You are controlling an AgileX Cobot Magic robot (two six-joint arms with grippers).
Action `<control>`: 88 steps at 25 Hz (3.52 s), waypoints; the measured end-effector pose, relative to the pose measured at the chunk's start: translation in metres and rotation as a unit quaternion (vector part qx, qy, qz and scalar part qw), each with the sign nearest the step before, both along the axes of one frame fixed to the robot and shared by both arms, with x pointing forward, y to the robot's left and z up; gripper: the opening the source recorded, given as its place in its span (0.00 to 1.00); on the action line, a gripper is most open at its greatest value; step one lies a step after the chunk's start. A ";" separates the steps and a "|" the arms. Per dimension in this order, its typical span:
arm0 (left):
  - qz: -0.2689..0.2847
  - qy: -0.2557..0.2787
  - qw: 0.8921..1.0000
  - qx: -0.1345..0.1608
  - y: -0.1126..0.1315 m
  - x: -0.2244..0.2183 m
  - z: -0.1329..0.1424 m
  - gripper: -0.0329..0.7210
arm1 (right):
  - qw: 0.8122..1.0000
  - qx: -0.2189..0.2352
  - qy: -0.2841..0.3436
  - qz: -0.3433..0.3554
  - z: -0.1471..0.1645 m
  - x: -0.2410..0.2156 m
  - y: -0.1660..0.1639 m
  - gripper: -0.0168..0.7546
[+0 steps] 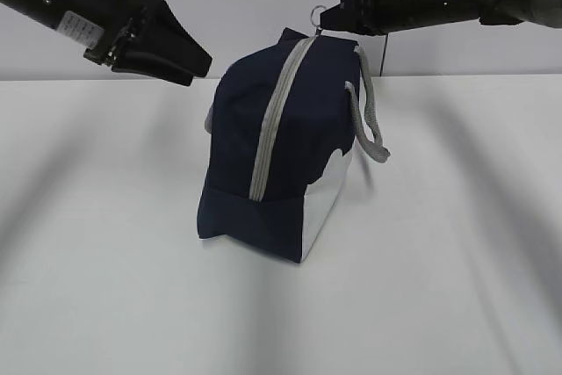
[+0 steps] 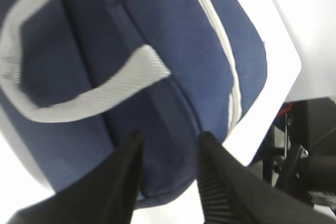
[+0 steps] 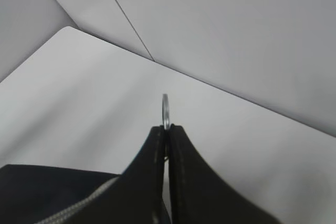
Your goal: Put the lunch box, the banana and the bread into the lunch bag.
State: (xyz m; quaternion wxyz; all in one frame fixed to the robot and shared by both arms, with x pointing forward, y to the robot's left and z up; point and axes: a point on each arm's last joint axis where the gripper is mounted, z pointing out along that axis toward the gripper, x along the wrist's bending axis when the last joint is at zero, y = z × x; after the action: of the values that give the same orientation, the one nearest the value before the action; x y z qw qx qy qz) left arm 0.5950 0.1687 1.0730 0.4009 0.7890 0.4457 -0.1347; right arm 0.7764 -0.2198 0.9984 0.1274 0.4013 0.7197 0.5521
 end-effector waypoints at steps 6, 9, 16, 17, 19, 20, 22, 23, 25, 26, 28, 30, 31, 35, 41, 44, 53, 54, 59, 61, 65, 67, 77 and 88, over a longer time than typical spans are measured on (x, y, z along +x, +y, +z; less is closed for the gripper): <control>0.066 -0.045 0.997 -0.023 0.010 0.008 0.021 0.44 | 1.000 0.003 0.005 0.009 0.000 -0.001 0.001 0.00; 0.085 -0.064 0.993 -0.042 0.010 0.014 0.032 0.44 | 1.000 0.011 0.016 0.009 0.000 -0.002 0.002 0.00; 0.094 -0.060 0.992 -0.061 -0.006 0.041 0.028 0.46 | 0.999 0.018 0.025 0.009 0.000 -0.003 0.002 0.00; 0.088 -0.058 0.993 -0.061 -0.013 0.046 0.025 0.46 | 0.999 0.019 0.026 0.009 0.000 -0.003 0.002 0.00; 0.079 -0.052 0.994 -0.062 -0.028 0.055 0.019 0.48 | 0.999 0.019 0.026 0.009 0.000 -0.003 0.002 0.00; 0.075 -0.048 0.994 -0.059 -0.036 0.060 0.015 0.49 | 0.999 0.019 0.026 0.009 0.000 -0.003 0.002 0.00; 0.065 -0.051 0.995 -0.049 -0.049 0.068 0.009 0.52 | 0.999 0.020 0.026 0.005 0.000 -0.002 -0.001 0.00; 0.063 -0.051 0.996 -0.041 -0.054 0.072 0.004 0.53 | 0.999 0.020 0.026 0.005 0.000 -0.002 -0.001 0.00; 0.061 -0.062 0.996 -0.034 -0.061 0.080 0.000 0.56 | 0.999 0.020 0.026 0.005 0.000 -0.002 -0.001 0.00; 0.062 -0.068 0.995 -0.032 -0.064 0.084 -0.002 0.57 | 0.999 0.020 0.026 0.005 0.000 -0.002 -0.001 0.00; 0.069 -0.082 0.994 -0.033 -0.067 0.090 -0.003 0.58 | 0.999 0.020 0.026 0.005 0.000 -0.002 -0.001 0.00; 0.077 -0.093 0.992 -0.033 -0.069 0.095 -0.003 0.59 | 0.999 0.020 0.026 0.005 0.000 -0.002 -0.001 0.00; 0.080 -0.096 0.992 -0.034 -0.069 0.097 -0.004 0.59 | 0.999 0.020 0.026 0.005 0.000 -0.002 -0.001 0.00; 0.089 -0.096 0.991 -0.031 -0.071 0.102 -0.014 0.59 | 0.999 0.020 0.026 0.005 0.000 -0.002 -0.001 0.00; 0.101 -0.099 0.990 -0.028 -0.073 0.108 -0.023 0.59 | 0.999 0.020 0.026 0.005 0.000 -0.002 -0.001 0.00; 0.104 -0.107 0.988 -0.029 -0.077 0.107 -0.022 0.59 | 0.999 0.020 0.026 0.005 0.000 -0.002 -0.001 0.00; 0.099 -0.110 0.989 -0.025 -0.085 0.106 -0.026 0.59 | 0.999 0.021 0.028 0.005 0.000 -0.002 -0.001 0.00; 0.099 -0.108 0.989 -0.024 -0.085 0.106 -0.028 0.58 | 0.999 0.021 0.028 0.005 0.000 -0.002 -0.001 0.00; 0.102 -0.104 0.989 -0.025 -0.086 0.108 -0.033 0.49 | 0.999 0.021 0.028 0.004 0.000 -0.002 -0.001 0.00; 0.104 -0.105 0.989 -0.026 -0.086 0.108 -0.033 0.43 | 0.999 0.021 0.028 0.004 0.000 -0.002 -0.001 0.00; 0.104 -0.105 0.989 -0.026 -0.086 0.109 -0.033 0.32 | 0.999 0.021 0.028 0.004 0.000 -0.002 -0.001 0.00; 0.104 -0.103 0.989 -0.025 -0.086 0.109 -0.035 0.29 | 0.999 0.021 0.028 0.004 0.000 -0.002 -0.001 0.00; 0.105 -0.103 0.989 -0.026 -0.086 0.109 -0.035 0.06 | 0.999 0.021 0.028 0.004 0.000 -0.002 -0.001 0.00; 0.081 -0.108 0.990 -0.031 -0.088 0.107 -0.020 0.05 | 0.998 0.041 0.051 -0.005 0.000 -0.003 0.000 0.00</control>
State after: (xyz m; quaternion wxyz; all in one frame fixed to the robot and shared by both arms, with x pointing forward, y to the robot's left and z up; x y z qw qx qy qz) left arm 0.7018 0.0810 1.0531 0.4807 0.7472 0.4580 -0.0289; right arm 0.7738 -0.2202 0.9979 0.0765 0.4374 0.7001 0.5592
